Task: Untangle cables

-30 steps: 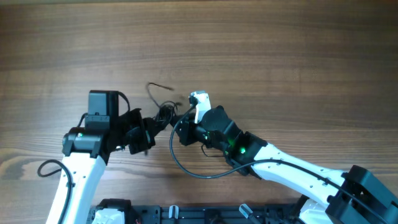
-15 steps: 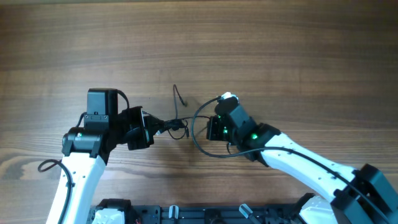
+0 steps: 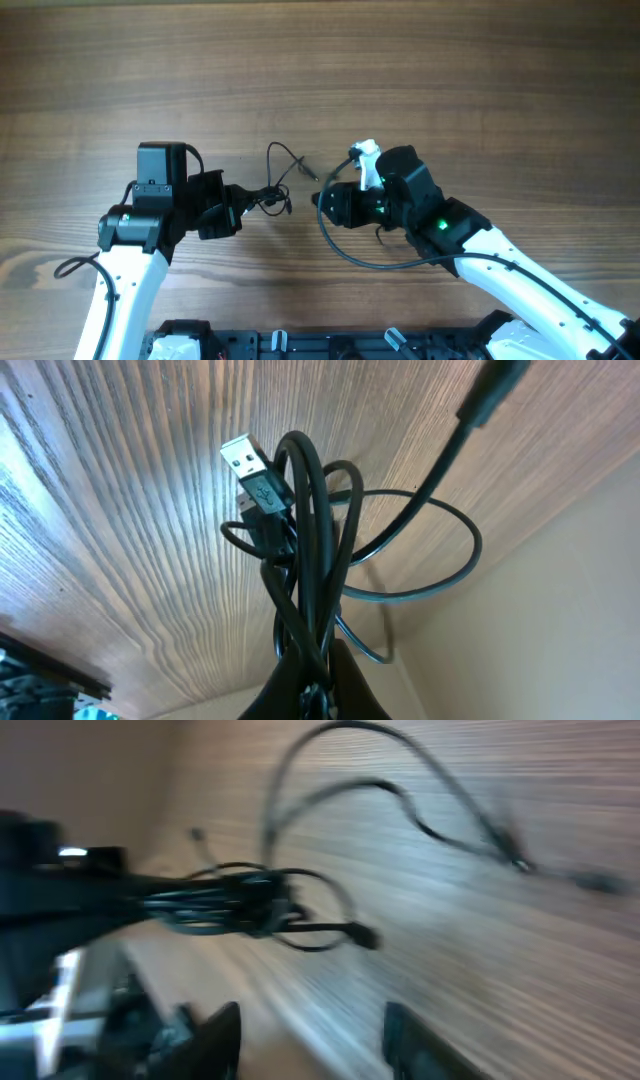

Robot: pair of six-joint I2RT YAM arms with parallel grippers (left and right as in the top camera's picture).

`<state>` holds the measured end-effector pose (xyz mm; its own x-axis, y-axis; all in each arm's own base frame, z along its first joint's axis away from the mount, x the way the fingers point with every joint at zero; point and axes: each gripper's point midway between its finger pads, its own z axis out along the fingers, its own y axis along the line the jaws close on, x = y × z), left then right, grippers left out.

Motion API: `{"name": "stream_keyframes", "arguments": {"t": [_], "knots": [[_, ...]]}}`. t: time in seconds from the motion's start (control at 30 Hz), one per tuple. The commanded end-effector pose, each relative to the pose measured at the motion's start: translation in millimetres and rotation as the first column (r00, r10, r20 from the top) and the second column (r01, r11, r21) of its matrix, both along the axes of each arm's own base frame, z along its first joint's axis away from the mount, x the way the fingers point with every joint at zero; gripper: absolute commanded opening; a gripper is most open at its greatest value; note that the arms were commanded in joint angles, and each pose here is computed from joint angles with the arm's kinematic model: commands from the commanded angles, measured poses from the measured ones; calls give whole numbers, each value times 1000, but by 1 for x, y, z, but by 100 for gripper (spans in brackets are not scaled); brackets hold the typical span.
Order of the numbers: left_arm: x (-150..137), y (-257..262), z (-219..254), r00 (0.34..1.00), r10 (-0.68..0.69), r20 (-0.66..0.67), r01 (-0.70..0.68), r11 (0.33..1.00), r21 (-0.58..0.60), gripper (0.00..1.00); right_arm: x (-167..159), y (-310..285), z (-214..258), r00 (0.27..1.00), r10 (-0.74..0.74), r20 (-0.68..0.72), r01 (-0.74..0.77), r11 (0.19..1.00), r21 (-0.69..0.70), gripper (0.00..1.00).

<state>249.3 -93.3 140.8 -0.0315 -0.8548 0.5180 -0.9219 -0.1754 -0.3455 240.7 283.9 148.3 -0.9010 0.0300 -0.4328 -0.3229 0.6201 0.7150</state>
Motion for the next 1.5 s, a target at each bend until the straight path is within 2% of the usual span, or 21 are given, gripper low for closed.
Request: {"name": "stream_keyframes", "arguments": {"t": [0.0, 0.07, 0.2, 0.37, 0.5, 0.6, 0.9, 1.07, 1.1, 1.2, 1.23, 1.27, 1.33, 1.37, 1.43, 1.47], "knots": [[2, 1, 5, 999, 33, 0, -33, 999, -10, 4, -16, 18, -2, 987, -28, -157, 39, 997, 62, 37], [1, 0, 5, 1000, 29, -4, -29, 999, -17, 4, -18, 24, -18, 972, -88, -216, 96, 995, 25, 37], [-1, -4, 7, 1000, 16, -6, -16, 999, -40, 4, -20, 51, -32, 976, -51, -210, 63, 997, 52, 38], [-9, -3, 3, 999, 16, -48, -18, 999, -37, 4, -2, 59, -26, 967, -127, -223, 155, 982, 112, 38], [-14, -8, 4, 998, -4, -66, 0, 998, -66, 4, 16, 52, -26, 948, -240, -211, 266, 958, 106, 38], [-16, -15, 8, 997, -30, -66, 23, 994, -109, 4, 18, 51, -26, 946, -254, -201, 278, 955, 104, 37], [-27, -53, 14, 983, -181, -22, 177, 976, -127, 4, 24, 57, -24, 948, -253, -190, 281, 950, 137, 34], [-27, -61, 20, 981, -195, -9, 190, 966, -174, 4, 25, 56, -23, 951, -255, -176, 280, 950, 136, 12], [-22, -66, 27, 978, -208, 32, 210, 958, -197, 4, 26, 53, -27, 955, -259, -146, 276, 955, 109, 5], [-14, -61, 29, 980, -188, 57, 196, 962, -188, 5, 27, 35, -50, 957, -280, -78, 279, 960, -29, 5], [-12, -59, 29, 982, -179, 60, 187, 964, -187, 9, 25, 28, -59, 952, -293, -85, 288, 955, -72, 4], [-10, -56, 28, 984, -167, 61, 175, 968, -179, 17, 22, 24, -64, 950, -298, -96, 289, 952, -99, 4], [-5, -46, 25, 982, -164, 91, 174, 977, -121, 41, 18, 22, -68, 950, -292, -113, 279, 953, -118, 5], [-2, -42, 23, 980, -170, 106, 180, 979, -90, 57, 17, 23, -66, 952, -284, -117, 272, 956, -109, 5], [-1, -37, 19, 973, -191, 127, 197, 980, -38, 73, 16, 25, -59, 955, -274, -116, 264, 960, -91, 4], [-1, -36, 18, 971, -201, 129, 205, 978, -24, 77, 16, 25, -57, 955, -274, -113, 265, 960, -84, 4]]}}
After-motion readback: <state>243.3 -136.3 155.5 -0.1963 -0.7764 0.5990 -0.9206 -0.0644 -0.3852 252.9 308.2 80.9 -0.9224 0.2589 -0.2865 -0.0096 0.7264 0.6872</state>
